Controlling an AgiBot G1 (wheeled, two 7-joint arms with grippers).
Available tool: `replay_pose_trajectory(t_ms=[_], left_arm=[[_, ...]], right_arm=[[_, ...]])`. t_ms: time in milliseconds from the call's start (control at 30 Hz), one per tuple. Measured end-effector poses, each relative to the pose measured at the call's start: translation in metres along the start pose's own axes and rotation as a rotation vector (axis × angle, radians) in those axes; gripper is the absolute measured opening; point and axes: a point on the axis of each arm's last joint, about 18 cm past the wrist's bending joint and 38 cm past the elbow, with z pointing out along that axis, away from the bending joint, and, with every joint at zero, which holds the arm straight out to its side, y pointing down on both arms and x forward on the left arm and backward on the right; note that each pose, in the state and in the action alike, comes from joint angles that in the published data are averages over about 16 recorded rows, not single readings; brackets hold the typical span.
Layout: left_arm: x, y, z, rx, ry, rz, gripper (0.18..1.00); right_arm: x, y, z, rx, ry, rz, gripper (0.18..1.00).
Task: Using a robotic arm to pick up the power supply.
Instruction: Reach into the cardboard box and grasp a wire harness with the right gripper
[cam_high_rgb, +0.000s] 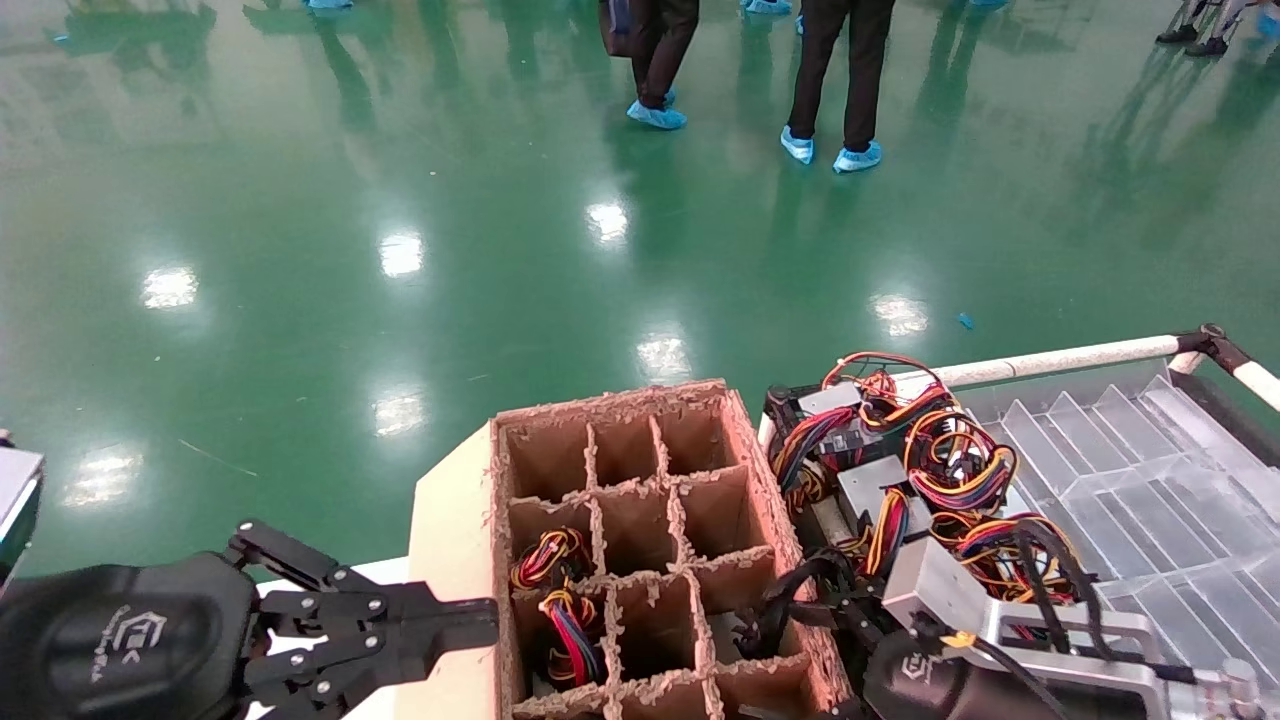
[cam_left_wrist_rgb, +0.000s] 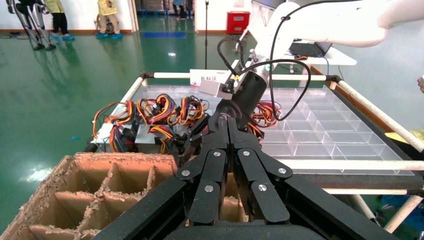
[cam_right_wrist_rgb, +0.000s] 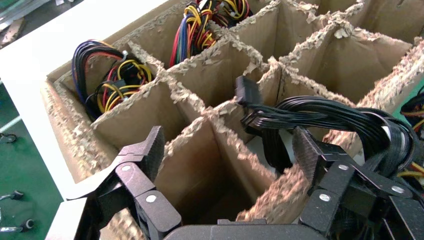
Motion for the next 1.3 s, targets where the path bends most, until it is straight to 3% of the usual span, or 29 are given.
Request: replay_pose_trajectory(t_ms=[167,433,900,1133,1300], left_arm=[[0.000,0.000,0.000,0.000,0.000,0.000,0.207],[0.000,0.000,0.000,0.000,0.000,0.000,0.192],[0.000,0.000,0.000,0.000,0.000,0.000,0.197],[0.000,0.000,0.000,0.000,0.000,0.000,0.224],[0.000,0.000,0.000,0.000,0.000,0.000,0.272]], right_arm=[[0.001,-0.005,0.012,-0.014,0.001,-0.012,0.904],[0.006,-0.017,0.023,-0.041,0.013,-0.049,0.757],[0.014,-0.029,0.012,-0.056,0.031,-0.079,0.483],[0.007,-0.023,0.000,-0.065,-0.005,-0.048,0.465],[0.002,-0.020,-0.008,-0.073,-0.035,-0.029,0.511]])
